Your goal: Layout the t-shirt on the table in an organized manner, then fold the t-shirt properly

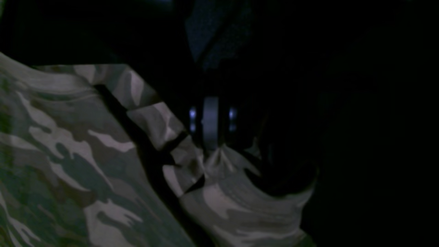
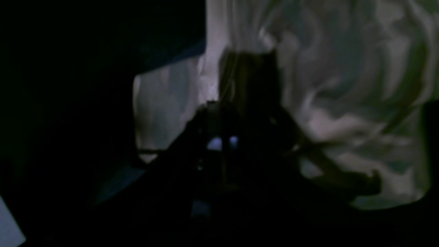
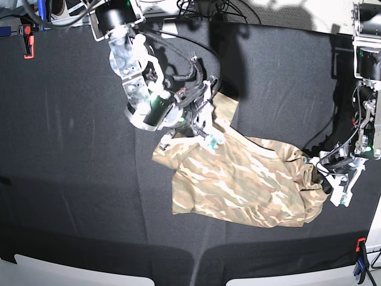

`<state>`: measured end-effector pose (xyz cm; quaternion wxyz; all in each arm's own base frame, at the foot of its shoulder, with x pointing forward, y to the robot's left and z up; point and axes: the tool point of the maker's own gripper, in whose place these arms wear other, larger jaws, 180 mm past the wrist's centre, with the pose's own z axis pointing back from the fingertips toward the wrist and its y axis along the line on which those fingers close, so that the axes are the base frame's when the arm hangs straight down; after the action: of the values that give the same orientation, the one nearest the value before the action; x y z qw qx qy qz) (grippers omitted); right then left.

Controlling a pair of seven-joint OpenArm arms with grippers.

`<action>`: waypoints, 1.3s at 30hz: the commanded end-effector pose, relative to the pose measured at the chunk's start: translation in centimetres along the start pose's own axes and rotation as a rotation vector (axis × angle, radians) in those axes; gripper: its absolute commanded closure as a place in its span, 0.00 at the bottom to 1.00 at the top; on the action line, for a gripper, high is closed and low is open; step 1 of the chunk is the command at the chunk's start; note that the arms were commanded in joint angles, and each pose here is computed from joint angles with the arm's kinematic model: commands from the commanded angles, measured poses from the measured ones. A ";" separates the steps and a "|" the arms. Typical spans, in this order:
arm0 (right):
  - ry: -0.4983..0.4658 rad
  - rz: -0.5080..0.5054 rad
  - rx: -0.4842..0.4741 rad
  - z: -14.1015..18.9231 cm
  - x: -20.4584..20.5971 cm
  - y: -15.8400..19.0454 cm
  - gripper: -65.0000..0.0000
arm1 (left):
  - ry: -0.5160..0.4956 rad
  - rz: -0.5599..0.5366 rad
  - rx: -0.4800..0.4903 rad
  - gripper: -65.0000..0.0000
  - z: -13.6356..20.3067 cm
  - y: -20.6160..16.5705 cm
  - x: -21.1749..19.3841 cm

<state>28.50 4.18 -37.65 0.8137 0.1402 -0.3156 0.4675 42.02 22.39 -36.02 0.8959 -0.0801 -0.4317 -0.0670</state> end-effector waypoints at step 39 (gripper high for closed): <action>0.099 0.470 0.062 -0.3 1.9 2.0 0.73 | -0.137 -0.029 0.015 1.00 0.7 0.8 3.9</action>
<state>26.64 6.10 -38.04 0.7010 0.0670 -0.2632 0.6594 42.77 22.60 -35.01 0.8809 -0.0748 -0.4624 -0.0685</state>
